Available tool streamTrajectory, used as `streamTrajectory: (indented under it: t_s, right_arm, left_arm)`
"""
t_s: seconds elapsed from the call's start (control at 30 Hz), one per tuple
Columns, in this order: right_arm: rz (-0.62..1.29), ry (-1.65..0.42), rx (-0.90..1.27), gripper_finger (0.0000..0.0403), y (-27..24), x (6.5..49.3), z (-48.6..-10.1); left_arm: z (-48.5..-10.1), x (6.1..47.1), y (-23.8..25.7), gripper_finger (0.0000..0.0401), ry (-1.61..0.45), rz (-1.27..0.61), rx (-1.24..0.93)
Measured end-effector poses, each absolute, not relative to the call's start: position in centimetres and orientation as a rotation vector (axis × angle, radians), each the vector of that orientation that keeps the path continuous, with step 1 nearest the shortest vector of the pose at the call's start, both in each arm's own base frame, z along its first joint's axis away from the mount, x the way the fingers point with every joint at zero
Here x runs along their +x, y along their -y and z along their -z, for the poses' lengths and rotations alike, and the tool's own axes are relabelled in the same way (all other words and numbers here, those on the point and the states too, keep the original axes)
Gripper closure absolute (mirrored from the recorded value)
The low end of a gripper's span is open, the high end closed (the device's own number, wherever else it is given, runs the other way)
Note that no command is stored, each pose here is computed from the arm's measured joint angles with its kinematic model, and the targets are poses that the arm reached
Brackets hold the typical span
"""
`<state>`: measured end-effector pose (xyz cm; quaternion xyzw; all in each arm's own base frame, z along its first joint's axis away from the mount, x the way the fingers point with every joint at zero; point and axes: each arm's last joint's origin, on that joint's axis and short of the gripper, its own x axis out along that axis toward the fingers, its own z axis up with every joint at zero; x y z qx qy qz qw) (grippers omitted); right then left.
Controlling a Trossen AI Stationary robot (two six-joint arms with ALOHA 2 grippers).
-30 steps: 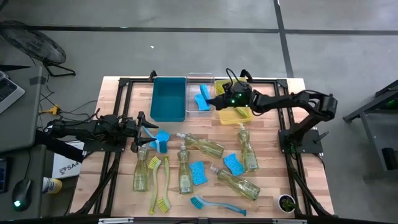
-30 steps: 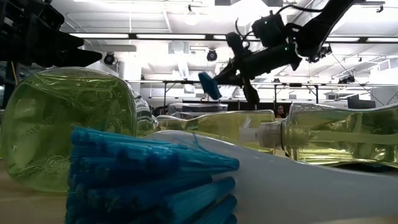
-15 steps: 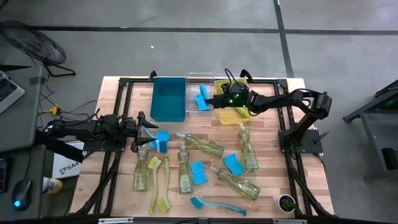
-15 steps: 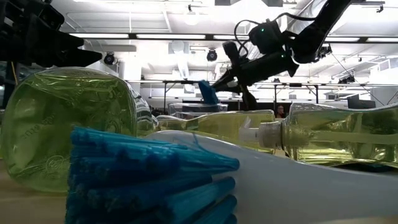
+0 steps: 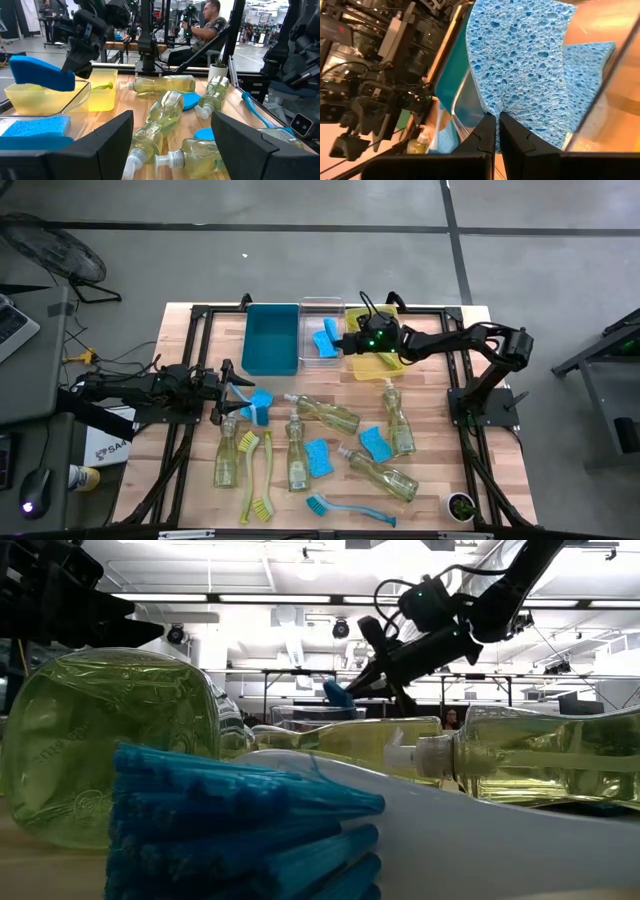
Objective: Pick & Place Kitchen Sink Supplies
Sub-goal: Put the blue sponge into the transparent bin
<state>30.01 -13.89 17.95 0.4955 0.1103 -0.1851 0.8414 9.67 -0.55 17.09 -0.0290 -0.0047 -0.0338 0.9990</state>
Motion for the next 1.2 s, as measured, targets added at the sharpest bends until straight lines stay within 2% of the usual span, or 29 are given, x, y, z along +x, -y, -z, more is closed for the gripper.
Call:
streamTrajectory:
  t_s: [0.5,1.2]
  right_arm:
    - [0.414,-0.272,1.038,0.0394,13.83,29.86,-17.57]
    - [0.431,-0.299,1.015,0.0343,13.80,29.76,-17.32]
  left_arm:
    - [-17.09,9.67,0.55,0.0137,0.009,0.067,-0.058]
    - [-17.09,9.67,0.55,0.0137,0.009,0.068,-0.058]
